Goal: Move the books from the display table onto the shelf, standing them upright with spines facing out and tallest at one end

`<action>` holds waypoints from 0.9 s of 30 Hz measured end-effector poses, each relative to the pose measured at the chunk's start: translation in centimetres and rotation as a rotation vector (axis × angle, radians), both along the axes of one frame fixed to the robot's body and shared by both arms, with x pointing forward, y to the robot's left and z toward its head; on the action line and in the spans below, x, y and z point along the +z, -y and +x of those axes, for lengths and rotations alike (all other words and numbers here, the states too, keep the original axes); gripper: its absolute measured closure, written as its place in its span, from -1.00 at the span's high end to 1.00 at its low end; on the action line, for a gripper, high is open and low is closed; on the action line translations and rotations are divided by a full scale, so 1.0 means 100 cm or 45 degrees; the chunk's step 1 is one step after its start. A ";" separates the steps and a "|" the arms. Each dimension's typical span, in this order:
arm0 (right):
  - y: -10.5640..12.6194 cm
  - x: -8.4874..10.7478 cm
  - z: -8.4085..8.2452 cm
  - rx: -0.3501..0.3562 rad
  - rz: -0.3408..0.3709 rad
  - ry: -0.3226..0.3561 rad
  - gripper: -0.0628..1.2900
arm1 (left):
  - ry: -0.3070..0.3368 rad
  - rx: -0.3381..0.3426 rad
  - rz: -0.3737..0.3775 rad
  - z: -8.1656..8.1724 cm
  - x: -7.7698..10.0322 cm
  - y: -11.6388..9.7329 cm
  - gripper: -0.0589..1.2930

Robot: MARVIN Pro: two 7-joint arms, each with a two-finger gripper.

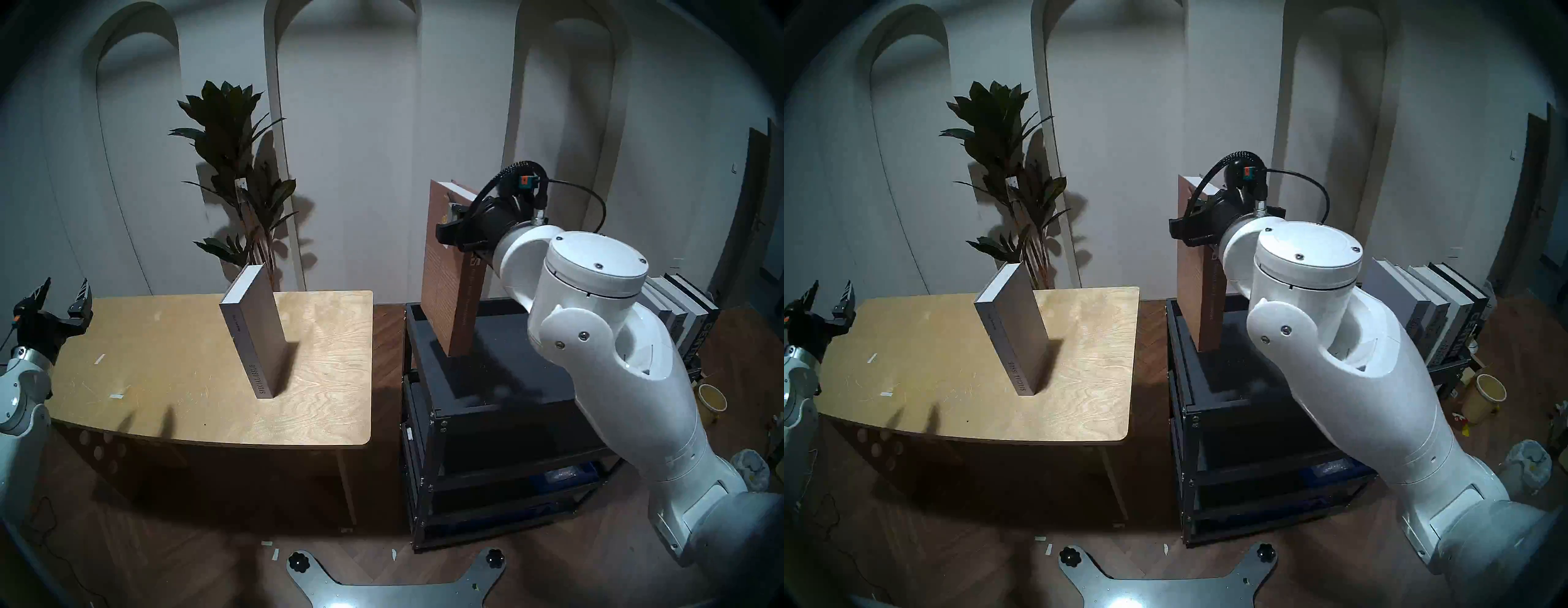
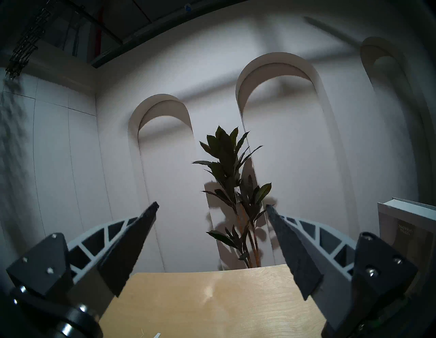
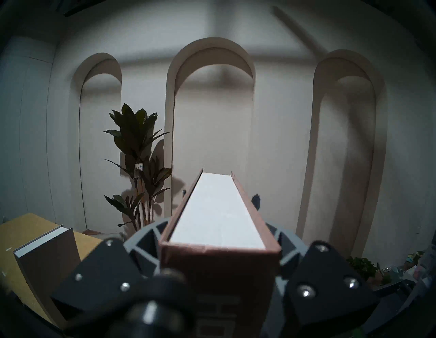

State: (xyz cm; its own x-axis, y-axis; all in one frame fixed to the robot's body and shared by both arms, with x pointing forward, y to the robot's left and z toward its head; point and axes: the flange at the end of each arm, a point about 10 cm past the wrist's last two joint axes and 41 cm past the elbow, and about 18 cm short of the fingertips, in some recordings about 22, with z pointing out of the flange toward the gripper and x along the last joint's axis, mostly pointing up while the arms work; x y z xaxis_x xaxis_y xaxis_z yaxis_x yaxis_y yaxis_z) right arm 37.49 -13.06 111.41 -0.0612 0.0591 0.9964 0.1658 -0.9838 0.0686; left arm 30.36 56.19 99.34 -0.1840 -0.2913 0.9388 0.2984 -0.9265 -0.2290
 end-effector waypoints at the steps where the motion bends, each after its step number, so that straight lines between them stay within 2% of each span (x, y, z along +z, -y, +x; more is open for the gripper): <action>1: 0.003 0.001 -0.001 -0.004 -0.004 0.002 -0.12 | 0.000 0.000 0.000 0.000 0.000 0.000 0.92; 15: 0.059 0.003 -0.003 -0.135 -0.068 0.011 -0.12 | 0.000 0.000 0.000 0.000 0.000 0.000 0.92; 27: 0.104 -0.002 0.000 -0.201 -0.153 -0.012 -0.12 | 0.000 0.000 0.000 0.000 0.000 0.000 0.92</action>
State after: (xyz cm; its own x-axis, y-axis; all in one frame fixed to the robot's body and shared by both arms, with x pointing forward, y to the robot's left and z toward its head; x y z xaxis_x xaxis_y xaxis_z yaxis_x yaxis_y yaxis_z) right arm 37.49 -23.42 111.26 -0.0329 0.1856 0.9821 0.0114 -0.9825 0.1860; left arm 30.36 56.20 99.34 -0.1840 -0.2915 0.9387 0.2988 -0.9264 -0.2291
